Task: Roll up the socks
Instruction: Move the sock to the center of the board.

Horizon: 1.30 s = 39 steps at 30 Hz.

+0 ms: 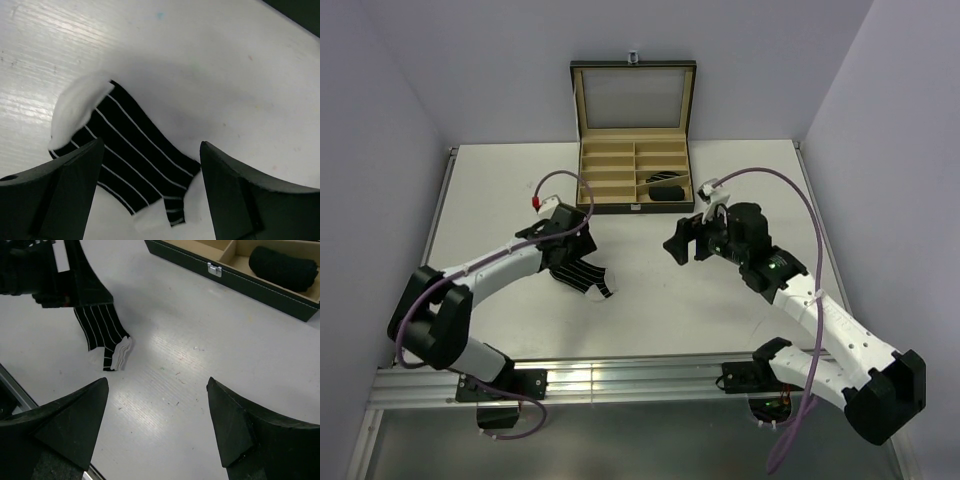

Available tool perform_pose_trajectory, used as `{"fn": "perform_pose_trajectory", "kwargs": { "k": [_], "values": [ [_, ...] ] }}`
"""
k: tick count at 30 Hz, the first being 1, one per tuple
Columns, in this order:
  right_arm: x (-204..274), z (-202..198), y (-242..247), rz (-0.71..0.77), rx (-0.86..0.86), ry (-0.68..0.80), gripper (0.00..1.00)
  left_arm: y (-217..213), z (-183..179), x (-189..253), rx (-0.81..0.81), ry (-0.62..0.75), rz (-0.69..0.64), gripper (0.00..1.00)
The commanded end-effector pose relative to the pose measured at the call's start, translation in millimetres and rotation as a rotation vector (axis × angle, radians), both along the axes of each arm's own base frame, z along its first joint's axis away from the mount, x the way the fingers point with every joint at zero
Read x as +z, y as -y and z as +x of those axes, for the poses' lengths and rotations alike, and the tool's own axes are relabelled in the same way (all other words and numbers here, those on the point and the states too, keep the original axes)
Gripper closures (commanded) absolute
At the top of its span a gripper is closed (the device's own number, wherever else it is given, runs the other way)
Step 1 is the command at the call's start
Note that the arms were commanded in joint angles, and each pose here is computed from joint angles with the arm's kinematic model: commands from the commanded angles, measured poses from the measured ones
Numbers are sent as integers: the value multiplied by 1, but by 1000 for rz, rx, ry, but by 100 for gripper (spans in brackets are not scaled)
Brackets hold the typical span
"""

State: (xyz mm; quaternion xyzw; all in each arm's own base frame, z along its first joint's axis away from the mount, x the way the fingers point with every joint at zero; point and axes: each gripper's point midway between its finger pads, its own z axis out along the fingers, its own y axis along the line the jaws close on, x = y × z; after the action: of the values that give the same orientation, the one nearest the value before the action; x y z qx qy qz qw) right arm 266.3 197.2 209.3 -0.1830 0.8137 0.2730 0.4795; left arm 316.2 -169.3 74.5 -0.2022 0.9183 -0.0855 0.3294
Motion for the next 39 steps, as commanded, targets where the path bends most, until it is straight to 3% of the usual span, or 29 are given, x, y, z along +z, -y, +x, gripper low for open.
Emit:
{"fn": "perform_pose_trajectory", "kwargs": {
  "k": [1, 7, 11, 16, 21, 26, 28, 33, 36, 39],
  "values": [
    [-2, -2, -9, -19, 23, 22, 14, 3, 23, -4, 65, 25, -60, 18],
    [-21, -12, -31, -42, 97, -19, 15, 13, 51, -33, -44, 2, 48, 18],
    [-27, -17, -38, -41, 116, -27, 15, 37, 62, -39, -176, 29, 7, 17],
    [-32, -19, -41, -49, 134, -15, 15, 80, 76, -23, -420, 129, -12, 15],
    [-36, -21, -47, -73, 158, -12, 16, 126, 62, 16, -610, 257, -52, 12],
    [-42, -22, -57, -77, 182, -22, 22, 99, 56, 62, -476, 320, -75, 10],
    [-52, -23, -63, -105, 205, -40, 29, 72, 55, 88, -350, 354, -65, 9],
    [-65, -16, -85, -171, 266, -52, 42, -15, 41, 102, -62, 273, -78, 5],
    [-74, -7, -102, -225, 299, -54, 51, -63, 29, 115, 35, 268, -71, 2],
    [-84, 7, -119, -279, 341, -53, 53, -91, 23, 116, 58, 263, -46, 2]
  ]
}}
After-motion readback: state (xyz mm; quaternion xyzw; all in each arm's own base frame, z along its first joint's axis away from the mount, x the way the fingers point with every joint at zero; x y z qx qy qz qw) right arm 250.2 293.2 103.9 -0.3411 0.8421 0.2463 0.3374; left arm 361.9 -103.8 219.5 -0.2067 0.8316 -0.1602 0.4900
